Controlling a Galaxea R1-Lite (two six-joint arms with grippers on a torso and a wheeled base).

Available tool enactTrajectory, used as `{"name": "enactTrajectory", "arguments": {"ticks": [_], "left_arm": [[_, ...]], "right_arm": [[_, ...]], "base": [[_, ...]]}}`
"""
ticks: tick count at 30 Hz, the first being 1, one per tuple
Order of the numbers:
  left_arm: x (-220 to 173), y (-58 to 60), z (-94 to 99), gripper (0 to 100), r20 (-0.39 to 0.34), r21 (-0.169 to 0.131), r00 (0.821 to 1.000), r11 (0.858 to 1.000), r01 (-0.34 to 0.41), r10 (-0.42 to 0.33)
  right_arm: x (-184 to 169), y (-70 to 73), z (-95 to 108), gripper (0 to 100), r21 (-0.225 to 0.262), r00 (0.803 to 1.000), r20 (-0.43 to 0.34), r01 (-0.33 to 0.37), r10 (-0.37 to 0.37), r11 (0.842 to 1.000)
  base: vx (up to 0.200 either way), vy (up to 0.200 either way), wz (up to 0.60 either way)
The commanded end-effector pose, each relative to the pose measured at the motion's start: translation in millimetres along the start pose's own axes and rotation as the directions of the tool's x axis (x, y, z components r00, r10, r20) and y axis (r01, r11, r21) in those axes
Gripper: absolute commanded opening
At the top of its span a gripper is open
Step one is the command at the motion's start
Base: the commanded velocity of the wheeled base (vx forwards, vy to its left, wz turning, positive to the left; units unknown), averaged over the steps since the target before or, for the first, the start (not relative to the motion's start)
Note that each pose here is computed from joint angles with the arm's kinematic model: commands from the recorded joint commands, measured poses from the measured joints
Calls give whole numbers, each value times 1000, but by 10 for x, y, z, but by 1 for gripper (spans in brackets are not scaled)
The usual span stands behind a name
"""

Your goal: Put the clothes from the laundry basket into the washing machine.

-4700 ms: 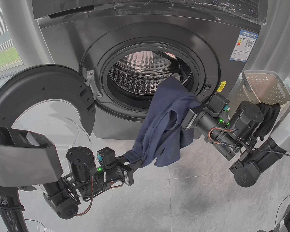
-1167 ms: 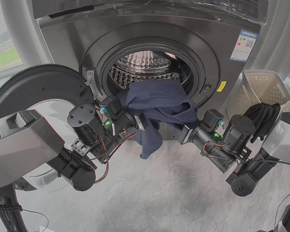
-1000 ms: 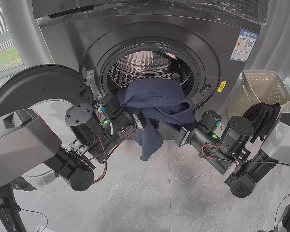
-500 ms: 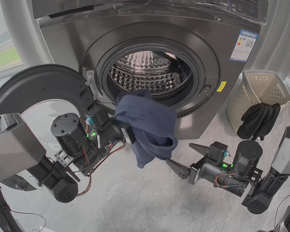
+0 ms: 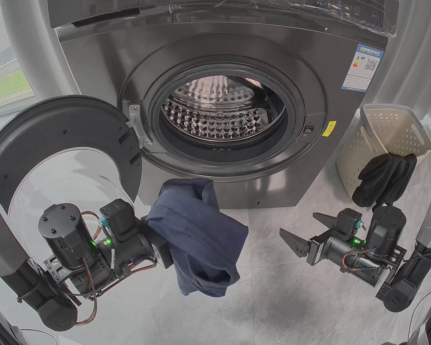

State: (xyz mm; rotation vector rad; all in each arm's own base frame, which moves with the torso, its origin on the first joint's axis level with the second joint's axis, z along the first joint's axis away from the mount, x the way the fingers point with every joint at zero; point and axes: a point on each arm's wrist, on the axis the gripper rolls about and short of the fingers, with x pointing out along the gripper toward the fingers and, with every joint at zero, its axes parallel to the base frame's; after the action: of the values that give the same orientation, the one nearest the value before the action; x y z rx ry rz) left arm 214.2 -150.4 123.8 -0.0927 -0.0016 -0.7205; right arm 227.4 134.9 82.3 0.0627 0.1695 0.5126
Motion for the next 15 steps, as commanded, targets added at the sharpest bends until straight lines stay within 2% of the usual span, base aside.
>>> {"name": "enactTrajectory", "arguments": {"ticks": [1, 6, 15], "left_arm": [[-24, -43, -13, 0, -9, 9, 1000, 1000, 15, -14], [19, -49, -39, 0, -14, 29, 1000, 999, 19, -19], [30, -96, -60, 0, -21, 31, 999, 999, 39, -38]], "right_arm": [[-4, -35, 26, 100, 4, 1000, 11, 16, -16, 1000], [-14, -31, 21, 100, 7, 1000, 8, 15, -15, 1000], [-29, -12, 9, 100, 16, 1000, 1, 8, -8, 1000]], "base": [[0, 0, 0], [0, 0, 0], [200, 0, 0]]}}
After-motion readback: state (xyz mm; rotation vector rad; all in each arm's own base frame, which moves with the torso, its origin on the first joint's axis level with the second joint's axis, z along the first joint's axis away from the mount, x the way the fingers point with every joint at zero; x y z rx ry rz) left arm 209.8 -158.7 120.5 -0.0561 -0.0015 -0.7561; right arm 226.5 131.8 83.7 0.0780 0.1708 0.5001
